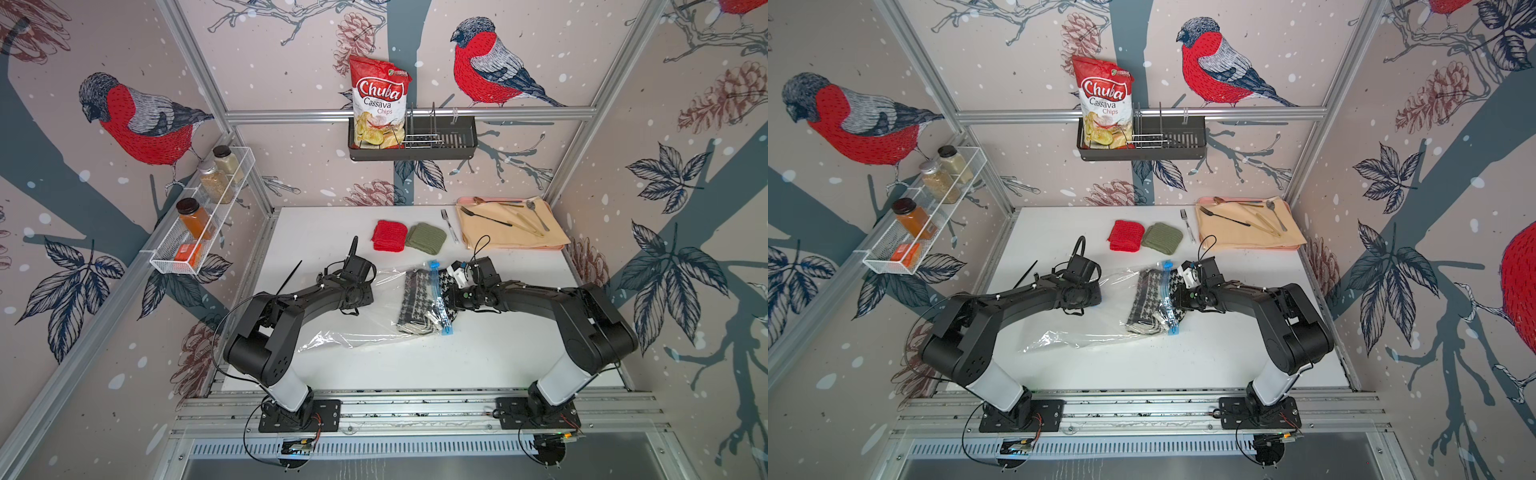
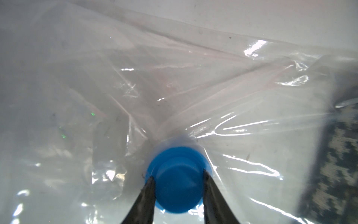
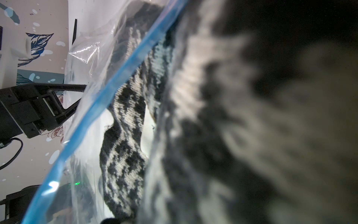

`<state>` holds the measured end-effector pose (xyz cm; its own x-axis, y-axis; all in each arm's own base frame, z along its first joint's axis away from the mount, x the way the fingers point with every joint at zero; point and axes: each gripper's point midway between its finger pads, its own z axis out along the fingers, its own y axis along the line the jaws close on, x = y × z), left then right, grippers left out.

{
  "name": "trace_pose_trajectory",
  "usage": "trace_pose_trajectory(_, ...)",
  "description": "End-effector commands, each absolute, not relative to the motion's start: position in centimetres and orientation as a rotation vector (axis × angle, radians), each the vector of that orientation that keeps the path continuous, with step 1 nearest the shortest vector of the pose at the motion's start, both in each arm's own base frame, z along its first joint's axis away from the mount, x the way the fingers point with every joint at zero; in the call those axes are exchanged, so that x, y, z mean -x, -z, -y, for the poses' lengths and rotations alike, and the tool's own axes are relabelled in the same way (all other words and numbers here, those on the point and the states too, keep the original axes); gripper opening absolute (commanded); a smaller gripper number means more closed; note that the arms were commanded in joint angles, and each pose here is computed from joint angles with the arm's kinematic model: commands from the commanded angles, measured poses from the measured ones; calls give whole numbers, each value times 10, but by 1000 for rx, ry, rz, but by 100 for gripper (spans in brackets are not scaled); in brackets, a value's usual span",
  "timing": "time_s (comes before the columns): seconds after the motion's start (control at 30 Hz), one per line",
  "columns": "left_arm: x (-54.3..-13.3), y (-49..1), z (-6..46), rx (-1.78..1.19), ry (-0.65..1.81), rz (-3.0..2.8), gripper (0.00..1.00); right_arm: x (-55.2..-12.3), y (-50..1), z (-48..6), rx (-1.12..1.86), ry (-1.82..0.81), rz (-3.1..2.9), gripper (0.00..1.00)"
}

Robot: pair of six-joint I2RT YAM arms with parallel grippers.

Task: Take the scarf out of the vacuum bag
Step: Take out the scarf from the vacuum bag.

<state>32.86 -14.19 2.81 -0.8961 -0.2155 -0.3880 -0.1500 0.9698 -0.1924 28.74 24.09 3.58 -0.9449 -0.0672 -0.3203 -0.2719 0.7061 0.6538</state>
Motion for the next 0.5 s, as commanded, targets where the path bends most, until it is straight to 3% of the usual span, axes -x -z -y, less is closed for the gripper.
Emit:
trace_pose_trajectory(0.0, -327, -28, 126, 284, 116, -2686, 8, -284, -28, -236, 232, -1088, -2669, 0)
trace_pose_trajectory(0.47, -327, -33, 132, 280, 177, -2663, 7, -285, -32, -232, 189, -1169, -2627, 0)
